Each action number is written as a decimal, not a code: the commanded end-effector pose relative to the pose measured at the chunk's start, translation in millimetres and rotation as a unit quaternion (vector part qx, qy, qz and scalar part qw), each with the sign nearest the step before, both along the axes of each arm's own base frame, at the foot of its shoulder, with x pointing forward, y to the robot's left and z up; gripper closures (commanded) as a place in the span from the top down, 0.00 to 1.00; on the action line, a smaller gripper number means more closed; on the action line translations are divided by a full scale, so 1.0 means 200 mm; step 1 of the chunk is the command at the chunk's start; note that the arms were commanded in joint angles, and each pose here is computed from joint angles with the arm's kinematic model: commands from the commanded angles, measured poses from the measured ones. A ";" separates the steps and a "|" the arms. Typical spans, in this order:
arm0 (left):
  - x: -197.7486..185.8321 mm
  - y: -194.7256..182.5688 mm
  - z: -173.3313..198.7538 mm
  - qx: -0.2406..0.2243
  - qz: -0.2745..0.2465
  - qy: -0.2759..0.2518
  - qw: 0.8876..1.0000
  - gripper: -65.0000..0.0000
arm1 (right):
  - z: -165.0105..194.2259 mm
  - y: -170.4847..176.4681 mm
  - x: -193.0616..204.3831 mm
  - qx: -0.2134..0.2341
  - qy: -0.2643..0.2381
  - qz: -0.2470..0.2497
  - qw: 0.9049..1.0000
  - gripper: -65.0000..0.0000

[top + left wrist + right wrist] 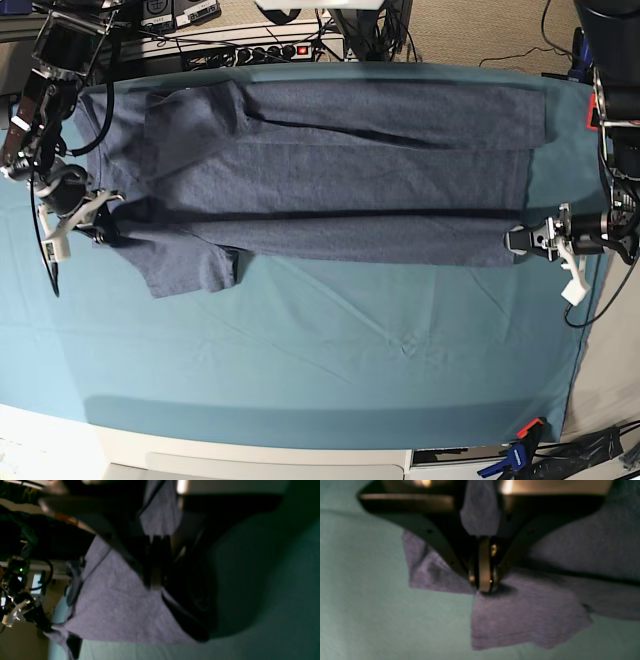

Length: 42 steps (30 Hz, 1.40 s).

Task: Fold the T-shirt properly
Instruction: 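Lift the hem with both grippers and fold it toward the collar edge, then lower the folded hem onto the shirt and open both grippers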

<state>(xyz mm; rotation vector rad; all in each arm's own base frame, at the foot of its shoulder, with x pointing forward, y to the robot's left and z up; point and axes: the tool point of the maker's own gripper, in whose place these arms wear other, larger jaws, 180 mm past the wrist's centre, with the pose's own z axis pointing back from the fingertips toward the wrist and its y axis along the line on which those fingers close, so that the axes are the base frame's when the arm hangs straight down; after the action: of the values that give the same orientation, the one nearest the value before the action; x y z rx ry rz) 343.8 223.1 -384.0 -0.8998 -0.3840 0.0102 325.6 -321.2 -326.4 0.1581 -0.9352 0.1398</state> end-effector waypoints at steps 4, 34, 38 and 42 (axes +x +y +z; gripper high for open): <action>0.08 0.04 0.11 0.003 0.002 -0.037 0.999 0.00 | 0.09 -0.06 0.01 -0.008 -0.022 -0.008 1.000 0.00; -0.16 0.10 0.00 0.020 -0.013 -0.011 1.000 0.00 | 0.06 -0.19 -0.09 -0.056 0.034 -0.005 0.998 0.00; -0.19 0.09 0.02 0.021 -0.017 -0.021 0.999 0.00 | 0.03 -0.19 -0.12 -0.055 0.043 -0.004 0.998 0.00; -0.21 0.11 0.02 0.020 -0.009 -0.026 0.999 0.00 | 0.00 -0.19 -0.15 -0.053 0.051 -0.003 0.997 0.00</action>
<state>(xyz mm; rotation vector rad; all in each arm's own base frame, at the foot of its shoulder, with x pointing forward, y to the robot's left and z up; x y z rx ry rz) 290.4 232.2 -395.6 -0.8834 -0.3731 -0.0220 286.0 -349.0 -345.8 0.0940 -0.7748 0.1613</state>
